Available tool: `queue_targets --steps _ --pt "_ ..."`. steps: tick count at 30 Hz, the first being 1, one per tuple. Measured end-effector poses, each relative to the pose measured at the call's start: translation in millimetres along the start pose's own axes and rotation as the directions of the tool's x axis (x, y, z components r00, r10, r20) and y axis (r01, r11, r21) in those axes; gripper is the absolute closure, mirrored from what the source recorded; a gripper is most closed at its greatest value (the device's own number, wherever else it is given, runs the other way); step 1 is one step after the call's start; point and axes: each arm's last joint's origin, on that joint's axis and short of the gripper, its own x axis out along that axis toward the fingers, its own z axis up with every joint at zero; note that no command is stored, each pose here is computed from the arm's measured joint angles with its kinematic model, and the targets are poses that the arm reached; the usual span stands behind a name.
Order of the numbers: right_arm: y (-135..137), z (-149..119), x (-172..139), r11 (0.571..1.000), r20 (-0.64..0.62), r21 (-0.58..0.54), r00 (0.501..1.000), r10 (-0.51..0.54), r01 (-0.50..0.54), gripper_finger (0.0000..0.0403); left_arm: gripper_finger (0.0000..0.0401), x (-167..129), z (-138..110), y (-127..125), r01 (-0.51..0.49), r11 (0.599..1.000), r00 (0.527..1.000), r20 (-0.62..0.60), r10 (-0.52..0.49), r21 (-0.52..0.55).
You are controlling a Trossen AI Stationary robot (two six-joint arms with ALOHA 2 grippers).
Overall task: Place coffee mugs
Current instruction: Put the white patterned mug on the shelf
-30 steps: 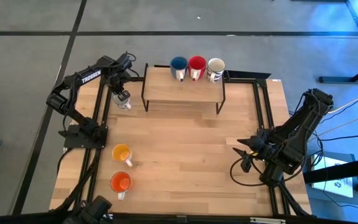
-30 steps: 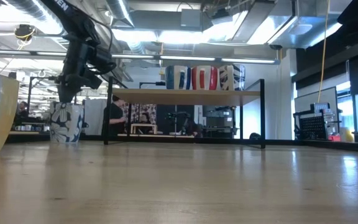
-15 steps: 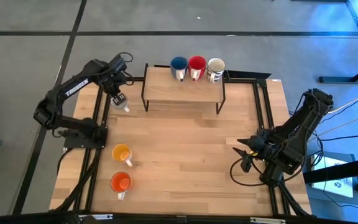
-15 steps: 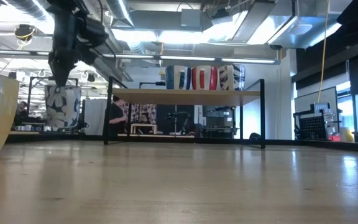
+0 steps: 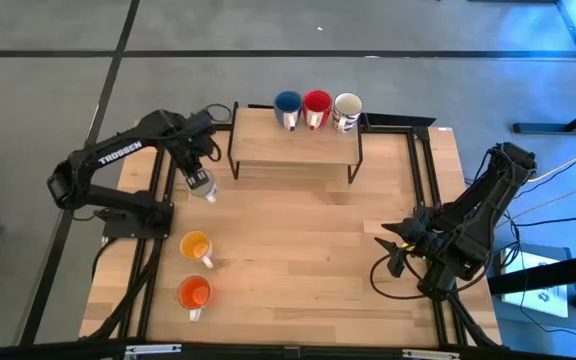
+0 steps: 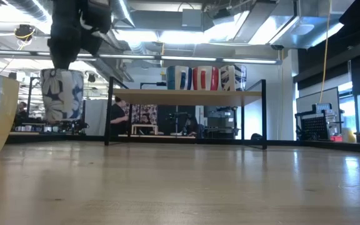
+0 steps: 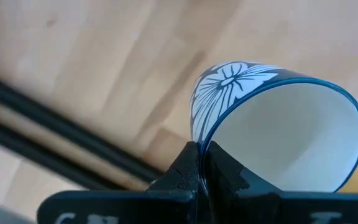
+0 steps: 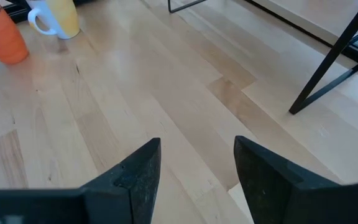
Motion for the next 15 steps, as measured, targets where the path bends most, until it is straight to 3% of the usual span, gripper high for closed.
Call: queue_targets --steps 15 --pt "0 0 0 1.0 0.0 -0.002 1.0 -0.001 0.001 0.0214 0.0397 4 12 -107 0.167 0.981 0.97 0.161 -0.18 0.094"
